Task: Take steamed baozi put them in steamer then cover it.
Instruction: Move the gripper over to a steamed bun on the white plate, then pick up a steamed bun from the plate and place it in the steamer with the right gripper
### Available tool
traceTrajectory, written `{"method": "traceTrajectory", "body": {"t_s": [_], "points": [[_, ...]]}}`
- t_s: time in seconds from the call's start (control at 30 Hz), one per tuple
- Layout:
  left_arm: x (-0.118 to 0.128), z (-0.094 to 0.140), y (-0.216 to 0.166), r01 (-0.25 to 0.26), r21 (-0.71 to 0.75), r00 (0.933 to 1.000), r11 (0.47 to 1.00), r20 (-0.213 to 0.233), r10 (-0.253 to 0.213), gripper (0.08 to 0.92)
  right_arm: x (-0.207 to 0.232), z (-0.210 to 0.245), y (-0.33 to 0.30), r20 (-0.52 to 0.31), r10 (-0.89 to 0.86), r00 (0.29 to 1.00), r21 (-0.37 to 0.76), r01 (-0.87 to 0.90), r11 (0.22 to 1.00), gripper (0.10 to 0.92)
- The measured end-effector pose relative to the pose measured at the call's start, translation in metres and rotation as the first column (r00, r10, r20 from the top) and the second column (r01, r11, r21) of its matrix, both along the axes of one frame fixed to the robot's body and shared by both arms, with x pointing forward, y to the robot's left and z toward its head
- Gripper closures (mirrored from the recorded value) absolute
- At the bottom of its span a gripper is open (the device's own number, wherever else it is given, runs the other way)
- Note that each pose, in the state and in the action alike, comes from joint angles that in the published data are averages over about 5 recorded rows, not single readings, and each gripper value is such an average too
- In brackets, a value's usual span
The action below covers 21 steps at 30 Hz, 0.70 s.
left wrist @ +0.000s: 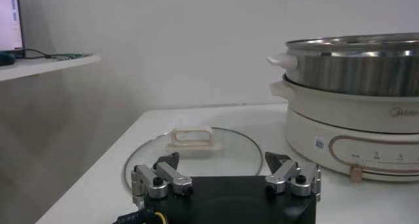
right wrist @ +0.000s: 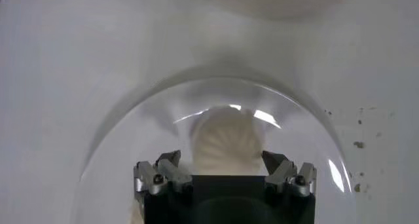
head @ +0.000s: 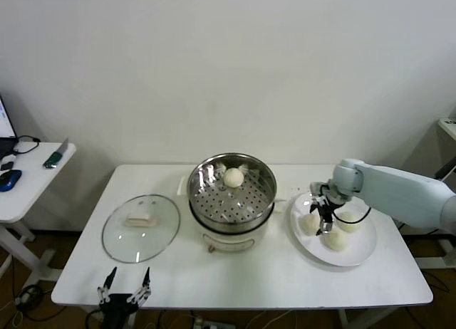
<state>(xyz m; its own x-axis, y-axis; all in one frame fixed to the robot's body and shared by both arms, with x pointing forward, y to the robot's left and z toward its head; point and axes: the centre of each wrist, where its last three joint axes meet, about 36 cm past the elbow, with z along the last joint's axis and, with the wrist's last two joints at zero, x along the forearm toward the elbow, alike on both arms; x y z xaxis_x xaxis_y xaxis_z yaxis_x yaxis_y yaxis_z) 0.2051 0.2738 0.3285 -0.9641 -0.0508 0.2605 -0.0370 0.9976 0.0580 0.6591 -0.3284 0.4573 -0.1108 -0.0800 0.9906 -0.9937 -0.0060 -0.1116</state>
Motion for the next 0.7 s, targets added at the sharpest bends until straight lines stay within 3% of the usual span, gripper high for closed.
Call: {"method": "traceTrajectory", "body": {"t_s": [0.23,0.43,0.7], "points": [[-0.0005,-0.0002,0.0002,-0.002,-0.001,1.0,1.0,-0.001,0.002,0.177,0.0002,-0.0085,-0.0003,-0.005,0.002,1.0,-0.01,-0.002,1.0,0.2],[0.0006,-0.0001,0.0002,-0.004,-0.002,1.0,1.0,0.002,0.004,0.177,0.0015,-0.0103,0.0029,0.004,0.01,1.0,0.0,-0.01,1.0,0.283],[-0.0001,-0.0005,-0.0026,0.0,-0.007,1.0,1.0,0.004,0.0,0.177,0.0024,-0.0031,0.0049,0.007,0.035,0.999,0.006,-0.035,0.999,0.308]]}}
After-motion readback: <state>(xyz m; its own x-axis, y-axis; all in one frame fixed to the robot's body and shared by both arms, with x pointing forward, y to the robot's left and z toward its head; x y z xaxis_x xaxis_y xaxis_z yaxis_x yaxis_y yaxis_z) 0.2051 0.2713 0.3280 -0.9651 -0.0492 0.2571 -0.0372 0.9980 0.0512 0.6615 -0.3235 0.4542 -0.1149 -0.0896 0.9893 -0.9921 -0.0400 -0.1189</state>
